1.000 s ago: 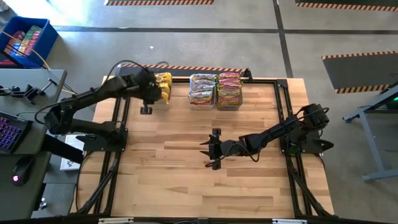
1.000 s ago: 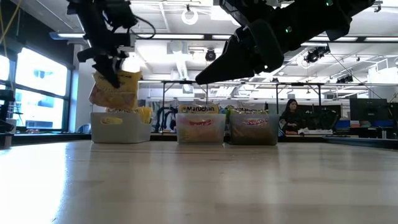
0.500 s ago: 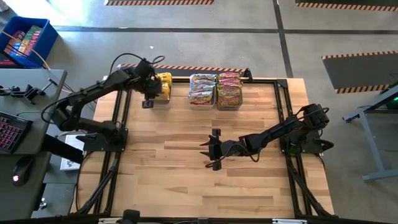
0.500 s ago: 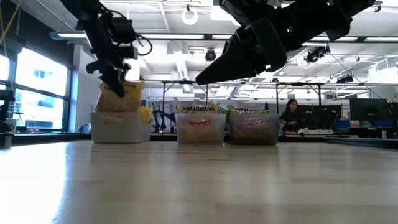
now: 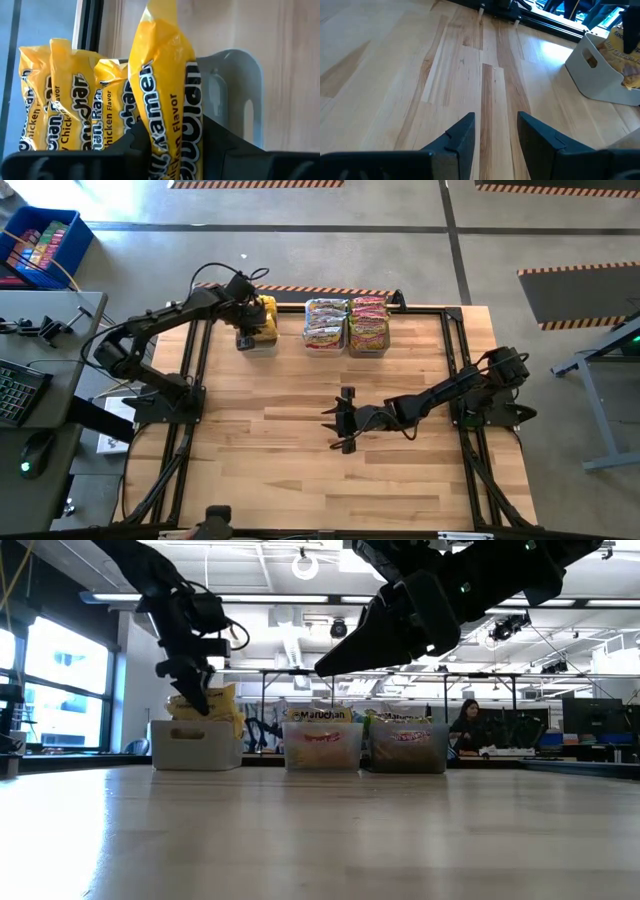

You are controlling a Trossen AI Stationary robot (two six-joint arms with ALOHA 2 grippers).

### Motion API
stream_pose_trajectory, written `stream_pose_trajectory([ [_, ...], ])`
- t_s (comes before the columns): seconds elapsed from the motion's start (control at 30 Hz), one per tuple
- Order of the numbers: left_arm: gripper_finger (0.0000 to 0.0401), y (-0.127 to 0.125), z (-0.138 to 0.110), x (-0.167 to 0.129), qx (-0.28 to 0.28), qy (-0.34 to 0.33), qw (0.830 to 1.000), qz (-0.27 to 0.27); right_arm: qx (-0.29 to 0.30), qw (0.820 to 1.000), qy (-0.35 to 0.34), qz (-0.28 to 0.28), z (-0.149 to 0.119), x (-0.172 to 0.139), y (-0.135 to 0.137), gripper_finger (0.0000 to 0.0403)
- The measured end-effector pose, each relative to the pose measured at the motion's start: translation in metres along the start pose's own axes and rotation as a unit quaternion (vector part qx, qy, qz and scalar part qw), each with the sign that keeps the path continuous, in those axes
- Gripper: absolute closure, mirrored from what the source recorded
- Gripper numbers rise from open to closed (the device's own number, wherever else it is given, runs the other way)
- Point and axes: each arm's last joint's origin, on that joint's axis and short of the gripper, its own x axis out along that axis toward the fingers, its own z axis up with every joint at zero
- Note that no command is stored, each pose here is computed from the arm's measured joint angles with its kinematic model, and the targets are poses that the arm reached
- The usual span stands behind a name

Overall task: Sort Maruchan noodles
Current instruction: Put the yellow noodle pack into the gray bin

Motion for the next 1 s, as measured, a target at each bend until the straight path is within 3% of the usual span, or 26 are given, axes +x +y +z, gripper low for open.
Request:
stream_pose_trajectory([
  [0.33,0.0267,-0.001,0.002,0.000,-0.031,0.017,0.999,0.025,0.000,1.000,0.000,0.000,0.000,0.000,0.000,0.0274],
  [0.5,0.0259,-0.006,0.002,-0.002,-0.014,0.053,0.997,0.046,0.000,1.000,0.000,0.000,0.000,0.000,0.000,0.0274],
  [1.0,0.0351,-0.022,0.007,-0.008,0.085,0.093,0.991,0.049,0.000,1.000,0.000,0.001,0.000,0.000,0.000,0.0274],
])
